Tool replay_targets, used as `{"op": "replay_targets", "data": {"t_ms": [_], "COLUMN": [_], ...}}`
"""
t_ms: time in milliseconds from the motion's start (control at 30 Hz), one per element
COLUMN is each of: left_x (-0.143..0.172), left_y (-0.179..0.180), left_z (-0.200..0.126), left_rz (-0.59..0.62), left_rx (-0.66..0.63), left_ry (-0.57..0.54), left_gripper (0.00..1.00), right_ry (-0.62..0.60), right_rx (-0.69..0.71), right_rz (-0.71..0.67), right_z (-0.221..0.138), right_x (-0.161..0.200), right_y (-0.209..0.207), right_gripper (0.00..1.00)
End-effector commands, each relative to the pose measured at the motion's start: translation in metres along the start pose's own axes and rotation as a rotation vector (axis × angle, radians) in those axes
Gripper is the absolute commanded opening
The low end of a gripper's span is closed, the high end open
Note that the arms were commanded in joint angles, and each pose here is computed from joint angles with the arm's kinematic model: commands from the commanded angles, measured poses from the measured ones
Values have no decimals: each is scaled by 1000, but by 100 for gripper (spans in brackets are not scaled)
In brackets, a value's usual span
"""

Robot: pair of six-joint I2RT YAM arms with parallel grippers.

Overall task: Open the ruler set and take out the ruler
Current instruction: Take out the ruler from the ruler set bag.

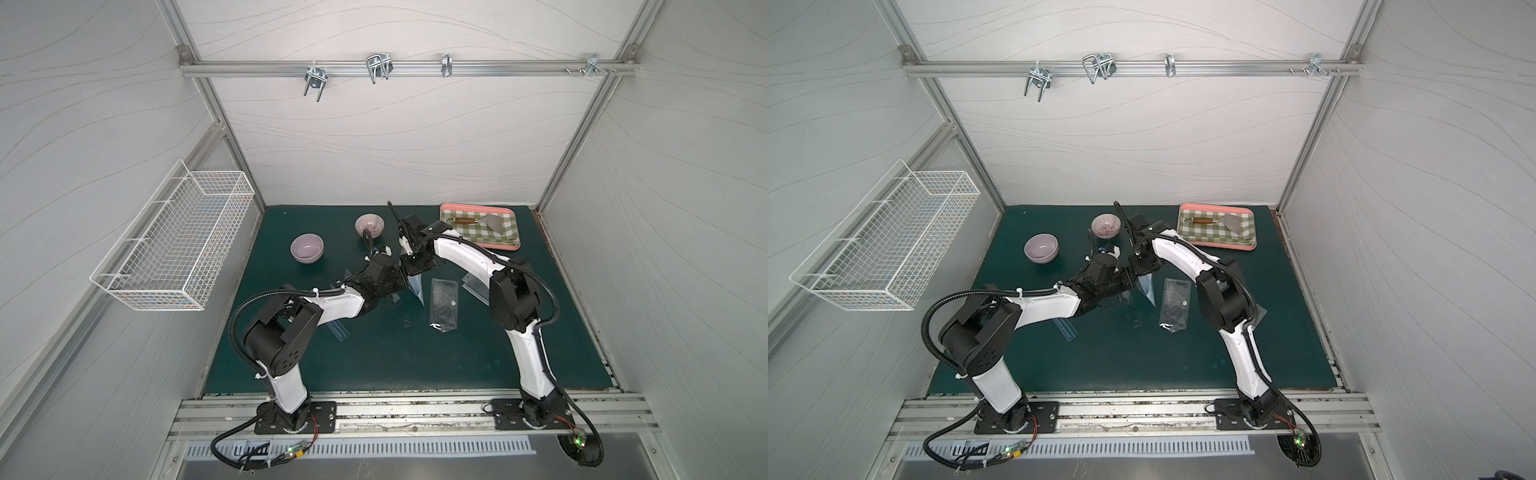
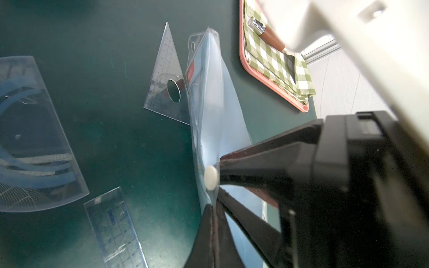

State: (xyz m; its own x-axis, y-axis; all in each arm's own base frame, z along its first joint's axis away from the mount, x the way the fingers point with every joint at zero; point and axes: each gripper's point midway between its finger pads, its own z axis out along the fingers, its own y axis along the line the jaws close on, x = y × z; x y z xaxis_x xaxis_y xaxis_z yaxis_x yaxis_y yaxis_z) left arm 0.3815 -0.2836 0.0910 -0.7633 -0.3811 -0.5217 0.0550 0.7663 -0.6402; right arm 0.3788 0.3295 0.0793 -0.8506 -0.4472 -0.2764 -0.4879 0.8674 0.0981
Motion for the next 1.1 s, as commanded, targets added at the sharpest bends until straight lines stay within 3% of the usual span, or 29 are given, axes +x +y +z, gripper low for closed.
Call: {"op": "replay_targets", "data": {"t_ms": [0,700,1067], "left_x": [-19,-20,-19], "left_y": [-22,-37,-37], "left_z": [-6,-7,-7], "left_rz": [10,62,71], "left_rx": [57,68,54], "left_ry": [-60,-60,-62], "left_gripper": [0,0,0], "right_ry": [53,52,27], "right_rx": [11,100,54], "right_rz": [-21,-9,32], "right_z": [9,21,21], "right_x": [8,6,2], "right_y": [2,-14,-21], "right_gripper": [29,30,11]}}
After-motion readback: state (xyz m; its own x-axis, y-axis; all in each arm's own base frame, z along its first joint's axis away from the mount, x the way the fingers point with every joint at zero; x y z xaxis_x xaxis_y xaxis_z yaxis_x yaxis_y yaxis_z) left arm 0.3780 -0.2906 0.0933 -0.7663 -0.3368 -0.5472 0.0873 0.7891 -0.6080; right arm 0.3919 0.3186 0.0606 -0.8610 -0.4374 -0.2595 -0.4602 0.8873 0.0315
